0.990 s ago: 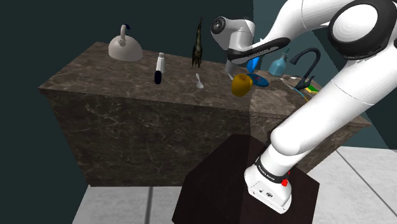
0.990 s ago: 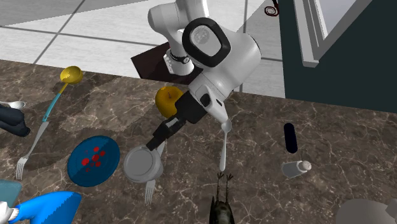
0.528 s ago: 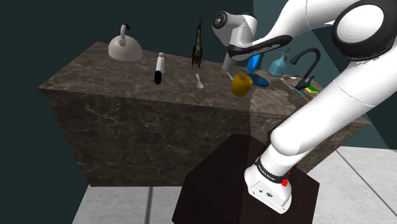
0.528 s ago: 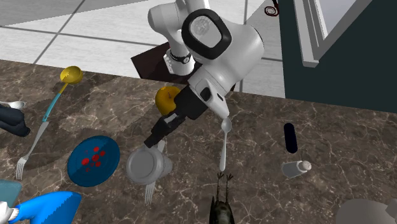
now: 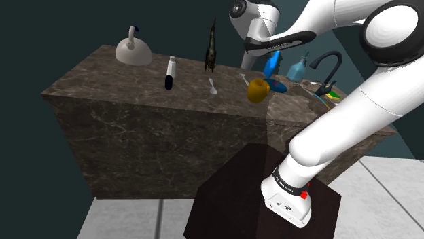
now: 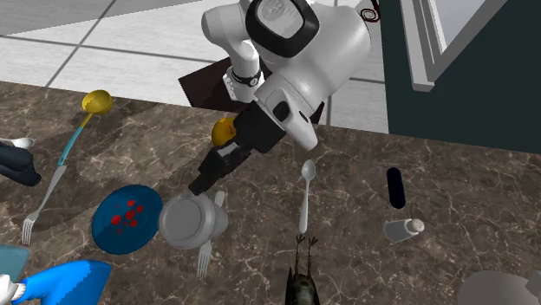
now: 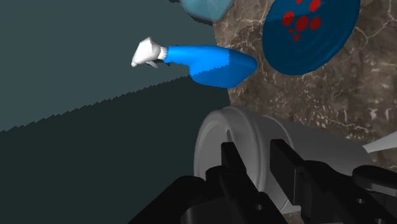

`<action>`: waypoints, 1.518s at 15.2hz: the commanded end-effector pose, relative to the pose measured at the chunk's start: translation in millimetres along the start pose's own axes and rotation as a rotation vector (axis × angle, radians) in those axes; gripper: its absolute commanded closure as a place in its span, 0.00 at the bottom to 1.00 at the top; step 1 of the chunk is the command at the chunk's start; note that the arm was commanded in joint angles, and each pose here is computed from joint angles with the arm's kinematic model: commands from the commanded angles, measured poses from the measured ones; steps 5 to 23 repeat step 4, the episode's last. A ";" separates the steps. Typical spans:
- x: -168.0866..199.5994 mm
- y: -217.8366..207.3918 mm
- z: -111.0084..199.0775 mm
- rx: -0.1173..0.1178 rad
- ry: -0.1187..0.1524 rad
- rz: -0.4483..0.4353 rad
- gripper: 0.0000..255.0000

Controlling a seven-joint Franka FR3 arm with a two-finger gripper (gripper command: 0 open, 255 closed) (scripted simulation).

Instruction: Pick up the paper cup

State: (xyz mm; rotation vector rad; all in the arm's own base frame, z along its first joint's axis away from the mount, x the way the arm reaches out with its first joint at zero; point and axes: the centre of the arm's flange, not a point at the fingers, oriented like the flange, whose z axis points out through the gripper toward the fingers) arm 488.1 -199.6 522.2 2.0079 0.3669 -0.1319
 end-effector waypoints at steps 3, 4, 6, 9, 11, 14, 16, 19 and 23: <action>-4.3 14.1 -7.5 0.000 0.000 0.000 1.00; -4.3 14.1 -7.5 0.000 0.000 0.000 1.00; -4.3 14.1 -7.5 0.000 0.000 0.000 1.00; -4.3 14.1 -7.5 0.000 0.000 0.000 1.00; -4.3 14.1 -7.5 0.000 0.000 0.000 1.00; -4.3 14.1 -7.5 0.000 0.000 0.000 1.00; -4.3 14.1 -7.5 0.000 0.000 0.000 1.00; -4.3 14.1 -7.5 0.000 0.000 0.000 1.00; -4.3 14.1 -7.5 0.000 0.000 0.000 1.00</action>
